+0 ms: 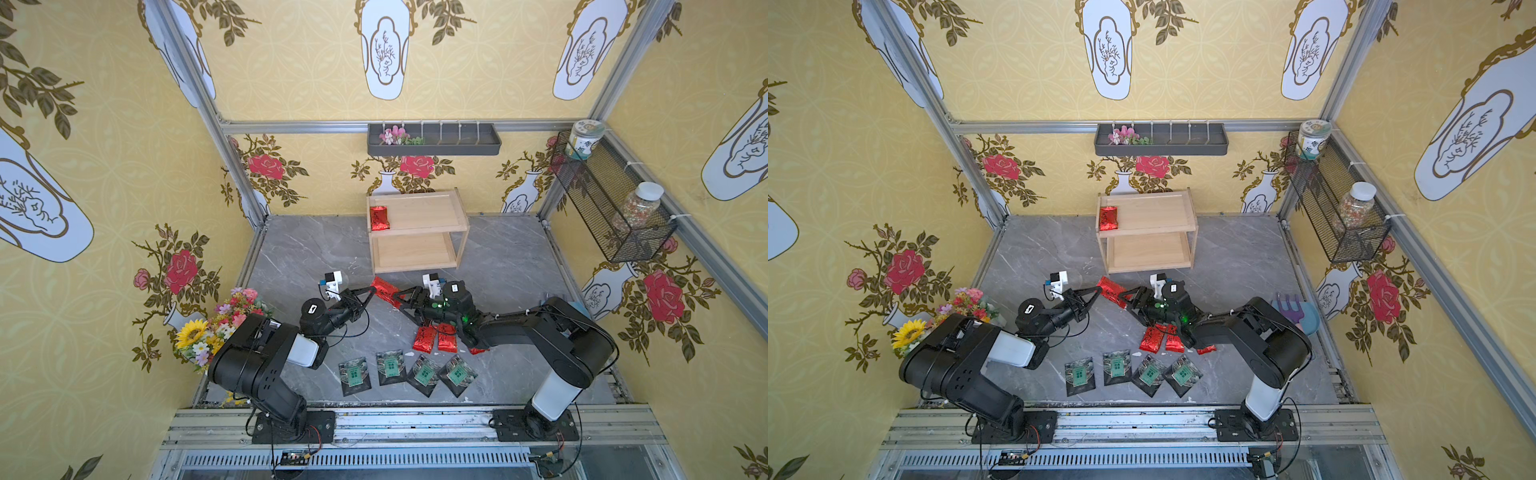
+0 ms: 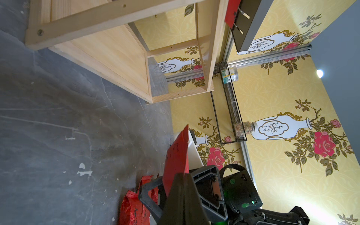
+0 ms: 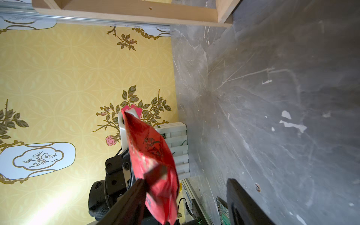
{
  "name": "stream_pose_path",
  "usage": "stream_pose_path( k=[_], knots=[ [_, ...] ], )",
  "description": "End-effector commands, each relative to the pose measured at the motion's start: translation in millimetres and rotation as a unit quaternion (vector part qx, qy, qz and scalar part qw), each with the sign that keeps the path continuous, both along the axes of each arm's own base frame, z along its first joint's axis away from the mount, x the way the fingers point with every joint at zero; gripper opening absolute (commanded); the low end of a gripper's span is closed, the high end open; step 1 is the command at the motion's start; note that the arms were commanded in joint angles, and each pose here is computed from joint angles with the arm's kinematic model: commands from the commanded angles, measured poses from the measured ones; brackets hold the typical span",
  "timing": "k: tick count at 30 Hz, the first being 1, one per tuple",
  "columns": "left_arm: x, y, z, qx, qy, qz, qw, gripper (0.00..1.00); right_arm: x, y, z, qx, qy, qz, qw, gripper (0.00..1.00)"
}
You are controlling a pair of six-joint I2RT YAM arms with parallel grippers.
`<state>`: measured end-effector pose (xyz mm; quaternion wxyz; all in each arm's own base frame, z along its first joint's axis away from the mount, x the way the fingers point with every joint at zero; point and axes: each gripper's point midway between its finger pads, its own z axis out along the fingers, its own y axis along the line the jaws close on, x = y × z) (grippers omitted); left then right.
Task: Place the tea bags on the shelf by color
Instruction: Place the tea bag on the shelf.
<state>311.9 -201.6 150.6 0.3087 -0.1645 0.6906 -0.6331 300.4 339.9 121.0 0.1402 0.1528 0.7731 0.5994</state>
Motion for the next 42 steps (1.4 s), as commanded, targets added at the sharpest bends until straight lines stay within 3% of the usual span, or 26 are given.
stream_pose_path(
  k=[1, 22, 32, 42],
  knots=[
    [-2.3, -0.4, 11.3, -0.014, -0.020, -0.004, 1.000, 0.00, -0.9, 9.4, 18.6, 0.038, -0.021, 0.011, 0.999, 0.67],
    [-6.7, 0.1, 12.6, -0.021, -0.020, -0.008, 1.000, 0.00, 0.1, -5.2, 26.2, 0.073, -0.048, -0.009, 0.996, 0.33],
    [-8.2, 1.0, 11.1, -0.020, -0.018, -0.006, 1.000, 0.00, -0.4, -7.6, 32.0, 0.084, -0.060, -0.012, 0.995, 0.01],
    [-6.1, 8.4, 3.9, -0.020, -0.004, 0.008, 1.000, 0.00, -3.8, -8.7, 27.3, 0.063, -0.053, -0.007, 0.997, 0.00]
  ],
)
